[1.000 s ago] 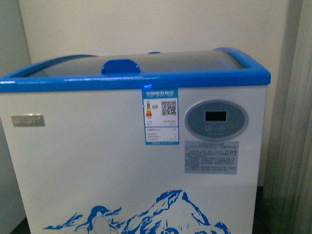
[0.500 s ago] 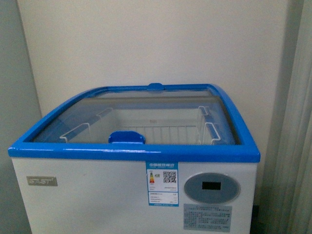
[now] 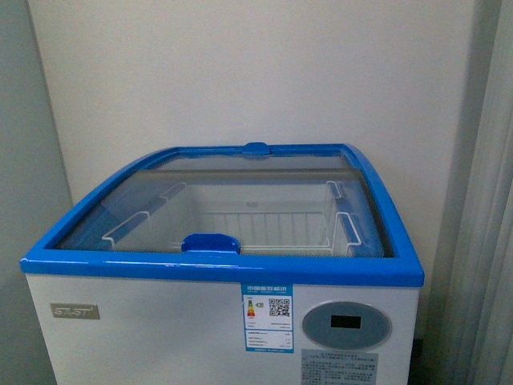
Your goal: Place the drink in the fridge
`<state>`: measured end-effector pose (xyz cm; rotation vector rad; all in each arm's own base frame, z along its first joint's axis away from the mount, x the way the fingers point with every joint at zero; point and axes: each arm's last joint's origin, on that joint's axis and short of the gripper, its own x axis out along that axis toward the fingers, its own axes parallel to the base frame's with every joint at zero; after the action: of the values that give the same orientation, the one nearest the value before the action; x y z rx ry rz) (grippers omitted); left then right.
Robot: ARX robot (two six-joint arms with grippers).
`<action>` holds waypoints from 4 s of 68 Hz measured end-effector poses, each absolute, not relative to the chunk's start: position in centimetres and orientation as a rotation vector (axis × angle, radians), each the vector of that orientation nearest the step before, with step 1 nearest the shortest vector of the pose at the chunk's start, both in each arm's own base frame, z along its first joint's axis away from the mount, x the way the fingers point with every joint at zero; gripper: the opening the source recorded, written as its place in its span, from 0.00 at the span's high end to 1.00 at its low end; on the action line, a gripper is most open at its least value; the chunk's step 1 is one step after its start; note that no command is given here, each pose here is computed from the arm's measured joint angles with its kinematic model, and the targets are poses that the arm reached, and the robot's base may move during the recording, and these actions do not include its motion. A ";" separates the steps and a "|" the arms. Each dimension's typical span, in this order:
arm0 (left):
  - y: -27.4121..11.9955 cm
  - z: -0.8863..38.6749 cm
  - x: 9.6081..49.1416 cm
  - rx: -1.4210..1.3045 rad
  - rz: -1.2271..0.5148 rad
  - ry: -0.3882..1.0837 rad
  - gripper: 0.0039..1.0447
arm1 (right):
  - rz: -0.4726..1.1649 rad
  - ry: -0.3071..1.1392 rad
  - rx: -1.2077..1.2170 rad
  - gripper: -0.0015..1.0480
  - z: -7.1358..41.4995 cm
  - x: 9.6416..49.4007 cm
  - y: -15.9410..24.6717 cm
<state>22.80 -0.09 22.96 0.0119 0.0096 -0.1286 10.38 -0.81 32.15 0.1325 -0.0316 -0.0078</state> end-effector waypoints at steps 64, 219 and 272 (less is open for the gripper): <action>-9.5 21.7 44.9 1.211 -0.822 -0.016 0.08 | -0.008 -0.032 0.132 0.60 32.2 10.4 -0.8; -0.1 18.0 13.8 0.002 -0.003 0.004 0.98 | 0.374 0.595 -1.160 0.60 29.9 42.5 8.3; -0.1 17.1 11.4 0.002 -0.005 -0.015 0.98 | 0.279 0.506 -0.583 0.07 33.1 40.0 7.5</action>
<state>11.40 -0.05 17.14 0.0024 -0.0147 -0.0046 39.97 7.47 33.15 -0.5829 0.5055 0.2786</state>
